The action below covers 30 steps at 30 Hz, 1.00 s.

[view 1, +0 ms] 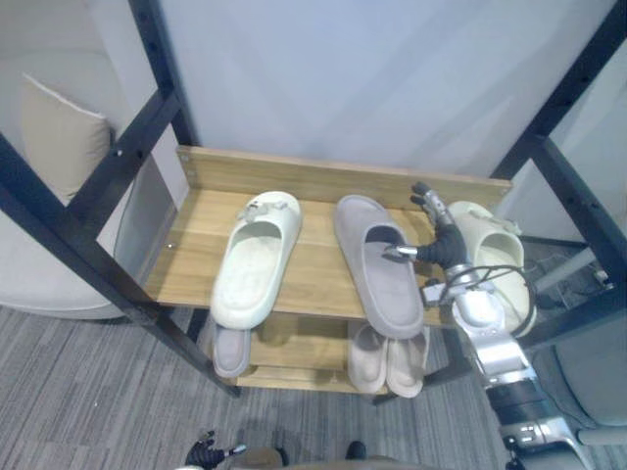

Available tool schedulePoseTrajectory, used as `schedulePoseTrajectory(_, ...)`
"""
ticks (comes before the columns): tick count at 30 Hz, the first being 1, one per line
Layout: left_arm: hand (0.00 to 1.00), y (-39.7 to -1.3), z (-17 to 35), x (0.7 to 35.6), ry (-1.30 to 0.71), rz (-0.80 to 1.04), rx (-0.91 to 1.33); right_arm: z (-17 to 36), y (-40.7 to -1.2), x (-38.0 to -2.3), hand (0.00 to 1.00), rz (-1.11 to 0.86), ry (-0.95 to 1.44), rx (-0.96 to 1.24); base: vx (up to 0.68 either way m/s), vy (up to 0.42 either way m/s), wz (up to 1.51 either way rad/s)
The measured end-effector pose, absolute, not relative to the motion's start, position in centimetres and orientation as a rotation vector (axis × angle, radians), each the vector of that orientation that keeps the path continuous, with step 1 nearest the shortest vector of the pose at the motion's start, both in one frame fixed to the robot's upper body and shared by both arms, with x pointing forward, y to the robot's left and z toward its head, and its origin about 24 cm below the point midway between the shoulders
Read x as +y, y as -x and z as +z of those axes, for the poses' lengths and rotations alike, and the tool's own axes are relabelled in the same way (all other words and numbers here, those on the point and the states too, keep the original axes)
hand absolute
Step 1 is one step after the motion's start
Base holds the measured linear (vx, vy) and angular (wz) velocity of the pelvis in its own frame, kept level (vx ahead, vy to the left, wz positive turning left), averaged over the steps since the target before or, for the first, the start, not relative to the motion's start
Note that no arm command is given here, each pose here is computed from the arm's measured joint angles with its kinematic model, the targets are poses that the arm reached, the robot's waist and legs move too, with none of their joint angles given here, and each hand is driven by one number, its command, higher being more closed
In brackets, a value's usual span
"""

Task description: Organize the slippers on the shoe rack

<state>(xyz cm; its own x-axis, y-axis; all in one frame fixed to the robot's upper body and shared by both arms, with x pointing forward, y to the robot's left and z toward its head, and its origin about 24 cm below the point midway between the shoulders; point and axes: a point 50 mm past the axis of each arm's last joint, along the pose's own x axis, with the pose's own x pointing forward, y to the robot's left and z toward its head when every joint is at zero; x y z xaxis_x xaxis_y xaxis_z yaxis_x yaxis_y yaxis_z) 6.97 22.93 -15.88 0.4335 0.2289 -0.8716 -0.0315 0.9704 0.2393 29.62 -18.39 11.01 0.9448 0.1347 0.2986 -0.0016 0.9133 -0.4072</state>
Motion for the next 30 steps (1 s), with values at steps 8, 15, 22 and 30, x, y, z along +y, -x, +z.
schedulePoseTrajectory(8, 0.00, -6.9, -15.8, 23.1, -0.185, 0.184, 1.108, 11.6, -30.8, -17.7, 0.00, 0.107, 0.428, -0.339, -0.02, -0.004, 0.00)
schedulePoseTrajectory(15, 0.00, -6.9, -15.8, 23.3, -0.175, 0.198, 1.107, 12.1, -32.0, -16.7, 1.00, 0.166, 0.460, -0.344, -0.07, -0.022, 0.00)
schedulePoseTrajectory(22, 0.00, -7.1, -15.7, 23.4, -0.171, 0.203, 1.095, 13.2, -33.0, -16.2, 1.00, 0.177, 0.454, -0.370, -0.05, -0.030, 0.03)
schedulePoseTrajectory(30, 0.00, -7.1, -15.6, 23.5, -0.174, 0.203, 1.095, 13.6, -32.6, -16.1, 1.00, 0.189, 0.463, -0.392, 0.00, 0.004, -0.02)
